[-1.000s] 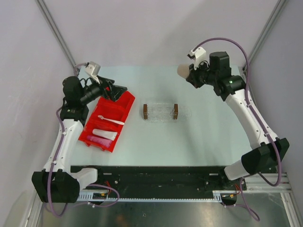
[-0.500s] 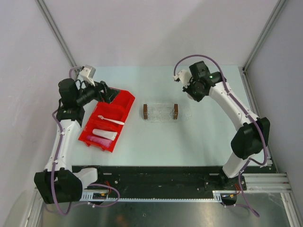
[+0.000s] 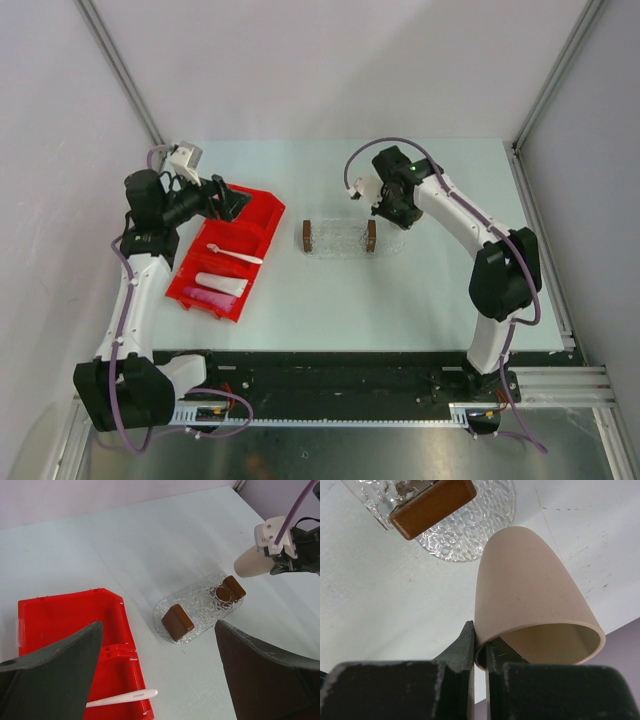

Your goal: Prepare toiletry sets of a toothbrush and toothpaste on the tray

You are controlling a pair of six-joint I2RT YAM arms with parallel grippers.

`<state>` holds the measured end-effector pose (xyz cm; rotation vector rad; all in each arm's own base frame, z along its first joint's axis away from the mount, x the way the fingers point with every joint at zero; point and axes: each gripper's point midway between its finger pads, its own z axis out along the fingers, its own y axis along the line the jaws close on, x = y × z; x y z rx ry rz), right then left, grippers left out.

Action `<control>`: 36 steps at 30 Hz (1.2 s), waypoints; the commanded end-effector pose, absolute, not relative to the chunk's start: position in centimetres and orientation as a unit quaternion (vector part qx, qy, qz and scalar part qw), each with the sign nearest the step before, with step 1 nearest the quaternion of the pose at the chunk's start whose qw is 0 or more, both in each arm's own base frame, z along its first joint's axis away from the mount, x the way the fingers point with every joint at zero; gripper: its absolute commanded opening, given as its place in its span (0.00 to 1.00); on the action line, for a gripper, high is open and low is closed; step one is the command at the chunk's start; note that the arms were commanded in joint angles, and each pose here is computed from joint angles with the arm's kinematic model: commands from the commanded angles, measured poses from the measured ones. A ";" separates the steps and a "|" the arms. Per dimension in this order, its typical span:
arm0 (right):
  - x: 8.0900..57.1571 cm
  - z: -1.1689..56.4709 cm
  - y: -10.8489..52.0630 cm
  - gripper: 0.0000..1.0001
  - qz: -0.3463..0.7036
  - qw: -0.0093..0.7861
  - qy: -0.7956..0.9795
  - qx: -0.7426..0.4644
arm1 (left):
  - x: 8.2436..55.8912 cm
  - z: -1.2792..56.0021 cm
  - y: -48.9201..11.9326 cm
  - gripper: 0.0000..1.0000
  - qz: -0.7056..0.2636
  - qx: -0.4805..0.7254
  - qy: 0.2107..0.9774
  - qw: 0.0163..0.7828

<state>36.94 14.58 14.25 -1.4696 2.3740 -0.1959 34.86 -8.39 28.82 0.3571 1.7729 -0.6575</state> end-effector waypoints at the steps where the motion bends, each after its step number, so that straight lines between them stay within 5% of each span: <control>1: 36.6 13.8 14.6 0.00 -0.080 0.150 0.823 -0.542 | 34.8 29.0 -8.0 0.97 -0.266 0.171 0.748 0.583; 36: 36.0 11.2 17.0 0.00 -0.041 0.088 0.793 -0.602 | 34.2 28.1 -8.3 0.96 -0.277 0.178 0.749 0.575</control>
